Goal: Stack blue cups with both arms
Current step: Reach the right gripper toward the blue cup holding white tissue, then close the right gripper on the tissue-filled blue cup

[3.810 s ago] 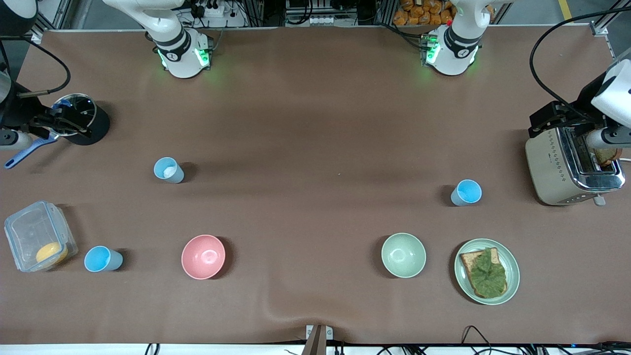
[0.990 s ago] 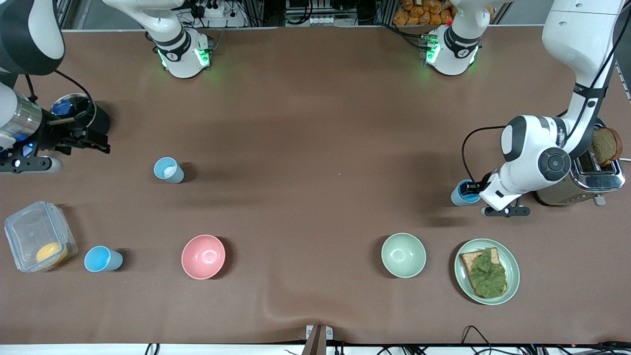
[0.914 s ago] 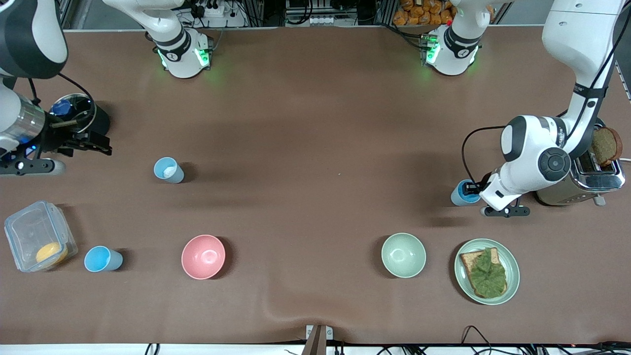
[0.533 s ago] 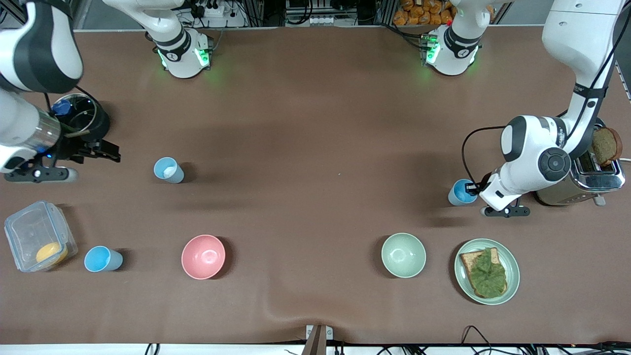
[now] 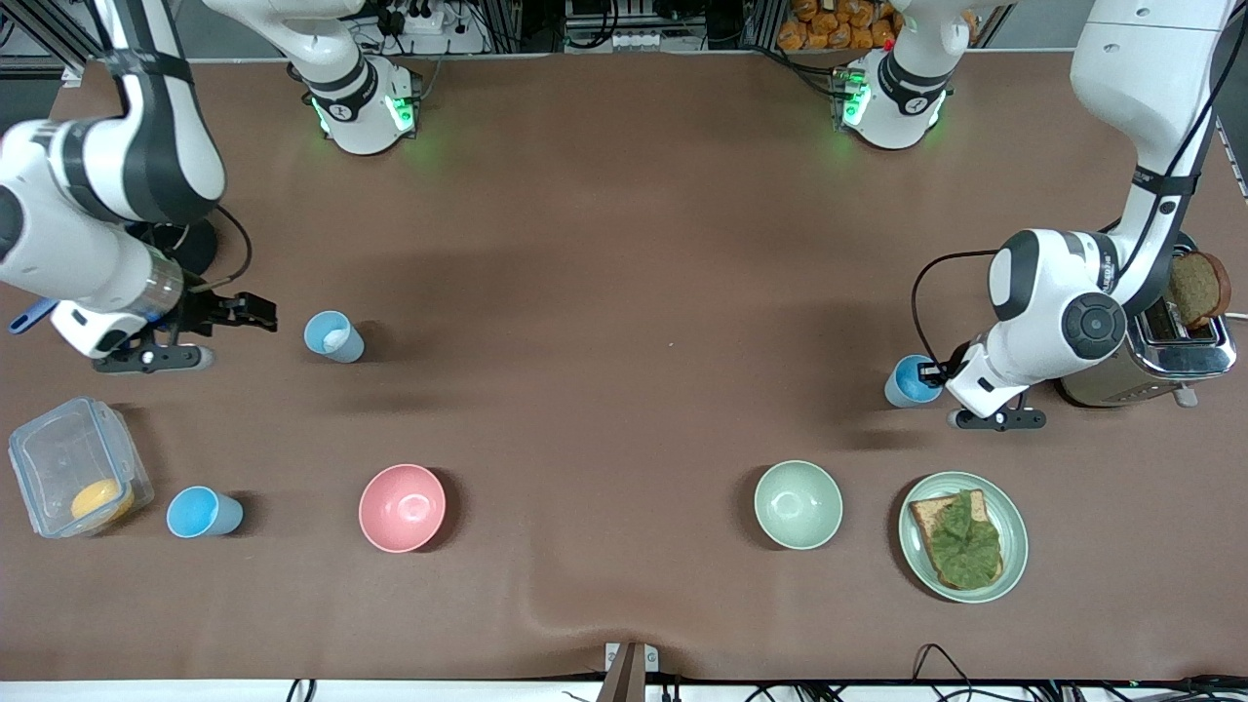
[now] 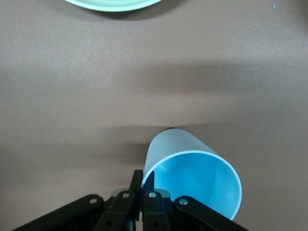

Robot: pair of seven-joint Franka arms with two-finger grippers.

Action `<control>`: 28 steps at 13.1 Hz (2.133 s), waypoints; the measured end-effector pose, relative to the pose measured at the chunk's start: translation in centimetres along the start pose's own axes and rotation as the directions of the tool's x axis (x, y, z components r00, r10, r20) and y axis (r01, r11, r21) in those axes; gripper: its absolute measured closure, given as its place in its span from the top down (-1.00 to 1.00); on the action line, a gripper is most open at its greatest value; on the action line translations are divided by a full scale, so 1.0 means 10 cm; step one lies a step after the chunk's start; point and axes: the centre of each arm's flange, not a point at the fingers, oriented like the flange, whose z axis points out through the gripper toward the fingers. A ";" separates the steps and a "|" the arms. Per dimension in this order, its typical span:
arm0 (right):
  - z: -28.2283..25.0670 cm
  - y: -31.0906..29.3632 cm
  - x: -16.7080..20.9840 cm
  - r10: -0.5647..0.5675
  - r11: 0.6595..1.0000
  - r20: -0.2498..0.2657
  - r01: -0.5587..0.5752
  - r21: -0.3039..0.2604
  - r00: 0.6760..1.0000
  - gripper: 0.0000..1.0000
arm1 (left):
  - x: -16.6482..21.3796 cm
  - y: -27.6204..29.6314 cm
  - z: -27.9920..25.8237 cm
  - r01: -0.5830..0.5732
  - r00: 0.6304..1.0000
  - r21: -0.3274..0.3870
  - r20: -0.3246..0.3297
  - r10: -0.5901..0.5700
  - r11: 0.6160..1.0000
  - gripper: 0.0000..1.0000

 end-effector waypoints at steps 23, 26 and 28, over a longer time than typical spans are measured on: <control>1.43 0.21 -0.11 -0.021 1.000 0.038 0.021 0.010 0.999 0.74 | 0.10 0.08 -0.17 0.010 1.000 -0.001 -0.011 -0.010 1.000 -0.94; 1.51 0.20 -0.10 -0.019 1.000 0.042 0.019 0.014 0.999 0.30 | 0.11 0.09 -0.20 0.008 1.000 -0.001 -0.011 -0.008 1.000 -0.94; 1.53 0.19 -0.10 -0.012 1.000 0.045 0.011 0.022 0.999 0.10 | 0.11 0.11 -0.21 0.007 1.000 0.000 -0.006 -0.007 1.000 -0.94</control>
